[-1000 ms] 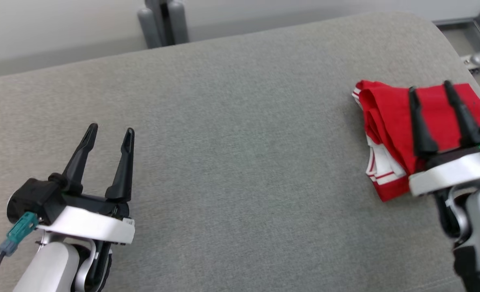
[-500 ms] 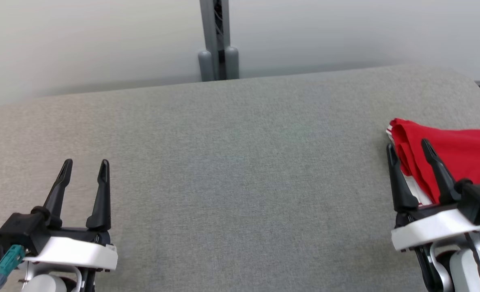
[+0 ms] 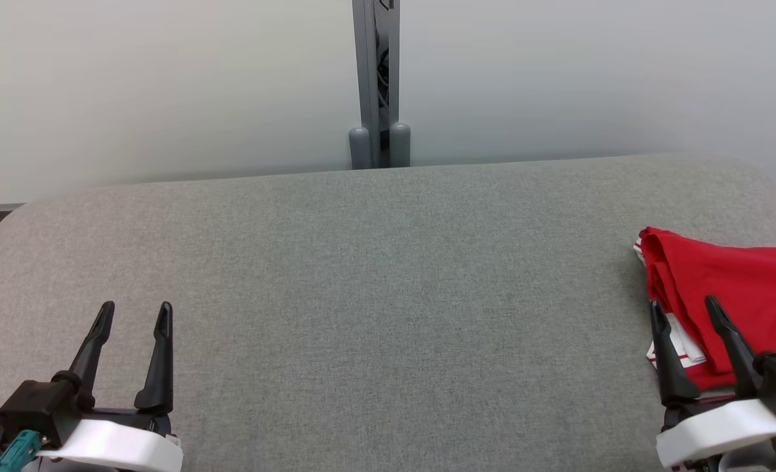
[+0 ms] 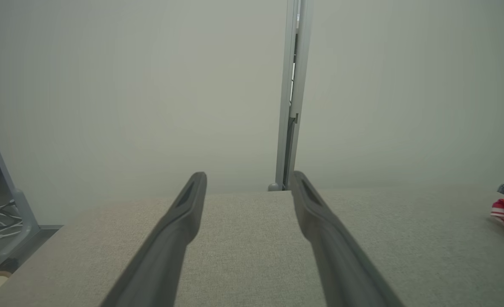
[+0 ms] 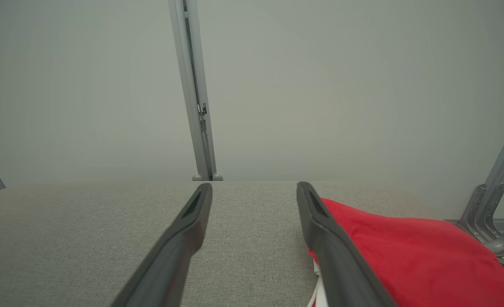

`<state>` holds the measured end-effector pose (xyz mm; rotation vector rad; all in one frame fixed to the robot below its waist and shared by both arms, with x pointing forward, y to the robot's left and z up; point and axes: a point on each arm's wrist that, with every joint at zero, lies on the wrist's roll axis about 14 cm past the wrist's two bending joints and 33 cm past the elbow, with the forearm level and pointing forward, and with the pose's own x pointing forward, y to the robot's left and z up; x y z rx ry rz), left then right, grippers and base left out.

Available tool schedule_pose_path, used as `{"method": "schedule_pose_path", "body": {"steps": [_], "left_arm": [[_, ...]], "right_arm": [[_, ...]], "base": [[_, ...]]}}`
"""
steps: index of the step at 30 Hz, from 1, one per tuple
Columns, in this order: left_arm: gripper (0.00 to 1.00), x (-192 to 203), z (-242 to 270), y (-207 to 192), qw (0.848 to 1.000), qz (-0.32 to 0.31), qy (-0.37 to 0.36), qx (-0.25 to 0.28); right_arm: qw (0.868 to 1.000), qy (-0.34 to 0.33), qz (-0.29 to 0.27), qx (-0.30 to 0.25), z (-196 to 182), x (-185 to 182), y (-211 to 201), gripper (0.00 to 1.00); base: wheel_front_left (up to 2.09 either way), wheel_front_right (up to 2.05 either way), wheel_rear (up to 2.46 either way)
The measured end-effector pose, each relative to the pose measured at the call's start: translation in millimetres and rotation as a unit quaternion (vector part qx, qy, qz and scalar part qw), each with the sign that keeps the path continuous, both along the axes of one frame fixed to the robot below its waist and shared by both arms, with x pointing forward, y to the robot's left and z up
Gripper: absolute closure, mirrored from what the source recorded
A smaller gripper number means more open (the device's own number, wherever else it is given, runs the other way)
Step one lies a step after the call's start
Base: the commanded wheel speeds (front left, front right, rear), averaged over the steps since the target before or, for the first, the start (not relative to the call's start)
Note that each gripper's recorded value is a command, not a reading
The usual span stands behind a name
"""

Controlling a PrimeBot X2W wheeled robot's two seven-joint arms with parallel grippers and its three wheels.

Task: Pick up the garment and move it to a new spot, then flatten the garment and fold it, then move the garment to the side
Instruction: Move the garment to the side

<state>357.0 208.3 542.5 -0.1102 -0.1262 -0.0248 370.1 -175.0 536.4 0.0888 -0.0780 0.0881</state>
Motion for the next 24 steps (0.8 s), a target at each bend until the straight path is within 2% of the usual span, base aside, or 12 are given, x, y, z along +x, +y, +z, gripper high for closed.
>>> {"method": "schedule_pose_path", "body": {"steps": [9, 24], "left_arm": [[0.00, -6, 0, -1, 1.000, -0.001, 0.003, -0.003], [0.00, -8, -7, 11, 1.000, 0.002, 0.018, 0.007]], "right_arm": [[1.000, 0.004, -0.012, 0.007, 1, -15, -8, 0.00], [1.000, 0.010, -0.014, 0.020, -3, -17, -10, 0.00]], "base": [[0.00, 0.00, 0.00], [0.00, 0.00, 0.00]]}}
